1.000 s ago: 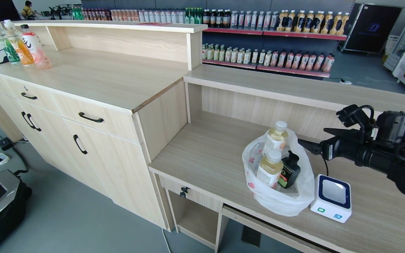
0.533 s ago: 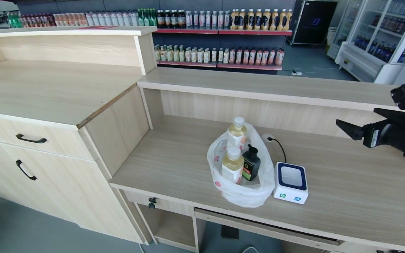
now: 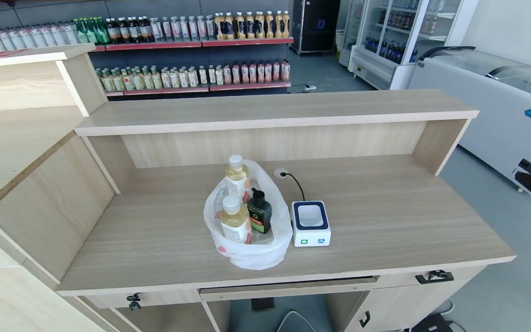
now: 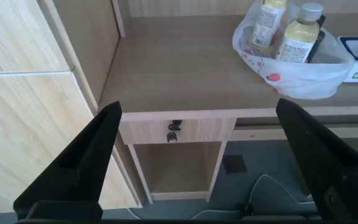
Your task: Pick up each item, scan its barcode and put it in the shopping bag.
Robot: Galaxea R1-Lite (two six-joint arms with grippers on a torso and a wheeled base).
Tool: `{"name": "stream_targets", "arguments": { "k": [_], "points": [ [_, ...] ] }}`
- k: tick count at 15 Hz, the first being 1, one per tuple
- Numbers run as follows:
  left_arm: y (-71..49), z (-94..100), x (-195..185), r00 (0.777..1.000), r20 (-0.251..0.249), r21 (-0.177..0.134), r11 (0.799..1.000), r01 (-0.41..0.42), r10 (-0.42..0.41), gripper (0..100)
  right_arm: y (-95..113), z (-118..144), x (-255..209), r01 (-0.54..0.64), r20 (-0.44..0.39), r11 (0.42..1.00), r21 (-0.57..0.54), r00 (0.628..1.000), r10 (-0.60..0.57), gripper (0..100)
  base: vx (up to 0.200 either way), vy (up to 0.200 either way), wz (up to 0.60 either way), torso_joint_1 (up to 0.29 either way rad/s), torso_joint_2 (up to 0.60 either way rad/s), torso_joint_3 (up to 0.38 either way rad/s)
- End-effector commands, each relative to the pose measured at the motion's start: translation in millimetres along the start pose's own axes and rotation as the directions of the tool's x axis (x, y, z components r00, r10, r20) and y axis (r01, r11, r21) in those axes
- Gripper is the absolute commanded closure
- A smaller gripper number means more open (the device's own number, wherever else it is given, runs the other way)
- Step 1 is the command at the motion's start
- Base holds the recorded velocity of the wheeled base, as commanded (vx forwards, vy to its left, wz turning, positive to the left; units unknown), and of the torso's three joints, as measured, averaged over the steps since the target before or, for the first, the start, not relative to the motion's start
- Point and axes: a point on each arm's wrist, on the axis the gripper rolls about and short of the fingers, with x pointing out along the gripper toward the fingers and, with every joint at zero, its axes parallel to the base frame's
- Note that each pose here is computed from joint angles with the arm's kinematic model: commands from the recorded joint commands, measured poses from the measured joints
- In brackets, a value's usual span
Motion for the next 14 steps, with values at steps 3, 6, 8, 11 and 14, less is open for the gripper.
{"name": "stream_targets", "arguments": {
  "k": [3, 6, 8, 11, 14],
  "points": [
    [0.0, 0.0, 0.0, 1.0, 0.001, 0.0, 1.0, -0.001, 0.001, 0, 6.9, -83.1, -86.3, -0.05, 0.042, 0.995, 0.084, 0.998, 0.047, 0, 0.0, 0.0, 0.0, 0.0, 0.0, 0.0],
    [0.0, 0.0, 0.0, 1.0, 0.001, 0.0, 1.0, -0.001, 0.001, 0, 8.8, -135.6, -124.8, -0.082, 0.11, 0.995, 0.048, 0.991, 0.076, 0, 0.0, 0.0, 0.0, 0.0, 0.0, 0.0],
    [0.0, 0.0, 0.0, 1.0, 0.001, 0.0, 1.0, -0.001, 0.001, 0, 8.3, -154.3, -142.4, -0.117, 0.114, 0.992, 0.047, 0.987, 0.111, 0, 0.0, 0.0, 0.0, 0.0, 0.0, 0.0],
    [0.0, 0.0, 0.0, 1.0, 0.001, 0.0, 1.0, -0.001, 0.001, 0, 6.9, -175.8, -156.6, -0.158, 0.125, 0.987, 0.043, 0.981, 0.151, 0, 0.0, 0.0, 0.0, 0.0, 0.0, 0.0],
    [0.0, 0.0, 0.0, 1.0, 0.001, 0.0, 1.0, -0.001, 0.001, 0, 5.6, -185.4, -163.5, -0.191, 0.169, 0.979, 0.068, 0.969, 0.178, 0, 0.0, 0.0, 0.0, 0.0, 0.0, 0.0]
  ]
}}
